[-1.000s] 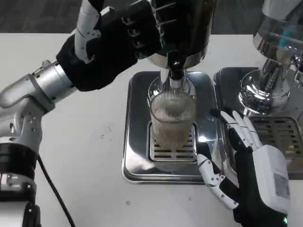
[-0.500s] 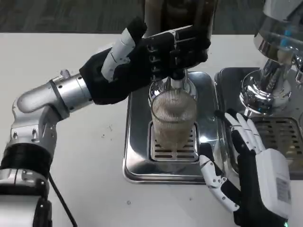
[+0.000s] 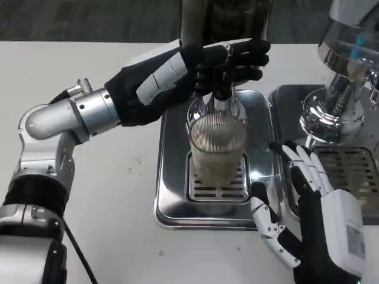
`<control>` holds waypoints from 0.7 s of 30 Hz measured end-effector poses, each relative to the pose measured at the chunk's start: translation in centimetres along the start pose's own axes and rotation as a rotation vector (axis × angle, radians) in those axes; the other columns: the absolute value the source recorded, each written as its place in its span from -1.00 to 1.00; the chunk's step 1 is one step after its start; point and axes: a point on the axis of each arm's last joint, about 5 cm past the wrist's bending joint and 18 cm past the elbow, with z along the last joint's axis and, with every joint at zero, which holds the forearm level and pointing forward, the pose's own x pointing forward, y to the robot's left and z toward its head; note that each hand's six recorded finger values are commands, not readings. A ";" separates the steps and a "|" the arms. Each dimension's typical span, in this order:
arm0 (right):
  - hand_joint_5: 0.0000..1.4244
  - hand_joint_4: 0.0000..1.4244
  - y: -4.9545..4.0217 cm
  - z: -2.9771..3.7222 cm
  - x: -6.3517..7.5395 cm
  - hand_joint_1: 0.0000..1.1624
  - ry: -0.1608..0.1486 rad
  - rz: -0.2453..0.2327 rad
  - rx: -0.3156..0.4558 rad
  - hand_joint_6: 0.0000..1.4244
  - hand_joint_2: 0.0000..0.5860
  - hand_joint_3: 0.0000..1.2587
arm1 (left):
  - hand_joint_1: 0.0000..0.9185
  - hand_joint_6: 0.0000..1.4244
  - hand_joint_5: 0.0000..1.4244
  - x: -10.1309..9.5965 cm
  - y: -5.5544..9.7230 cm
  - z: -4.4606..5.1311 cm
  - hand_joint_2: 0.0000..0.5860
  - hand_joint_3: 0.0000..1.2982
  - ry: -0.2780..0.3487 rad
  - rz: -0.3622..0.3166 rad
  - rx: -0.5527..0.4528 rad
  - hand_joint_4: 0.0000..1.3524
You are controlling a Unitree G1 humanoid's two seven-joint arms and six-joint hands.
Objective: Grasp the cup under the faucet to collect the drink, then remove the cup.
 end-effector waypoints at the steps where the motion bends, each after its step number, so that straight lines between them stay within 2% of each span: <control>1: -0.88 -0.82 0.00 0.00 0.0 -0.49 0.000 0.000 0.001 -0.72 0.45 -0.62 | -1.00 -1.00 -0.84 0.0 -0.1 -0.01 -0.74 -0.82 0.000 0.004 0.019 -0.91; 5: -0.86 -0.82 -0.02 0.02 0.1 -0.50 -0.001 0.003 0.010 -0.74 0.46 -0.62 | -1.00 -1.00 -0.84 0.0 -0.2 0.02 -0.74 -0.82 0.003 0.009 0.070 -0.91; 12: -0.86 -0.80 -0.01 0.15 0.3 -0.51 -0.022 0.002 0.021 -0.79 0.46 -0.62 | -1.00 -1.00 -0.86 -0.2 -0.3 0.21 -0.75 -0.82 0.011 0.021 0.157 -0.93; 21: -0.86 -0.80 -0.06 0.09 0.3 -0.52 -0.023 0.004 0.018 -0.80 0.46 -0.62 | -1.00 -1.00 -0.89 -0.1 -0.5 0.45 -0.75 -0.82 0.025 0.005 0.264 -0.94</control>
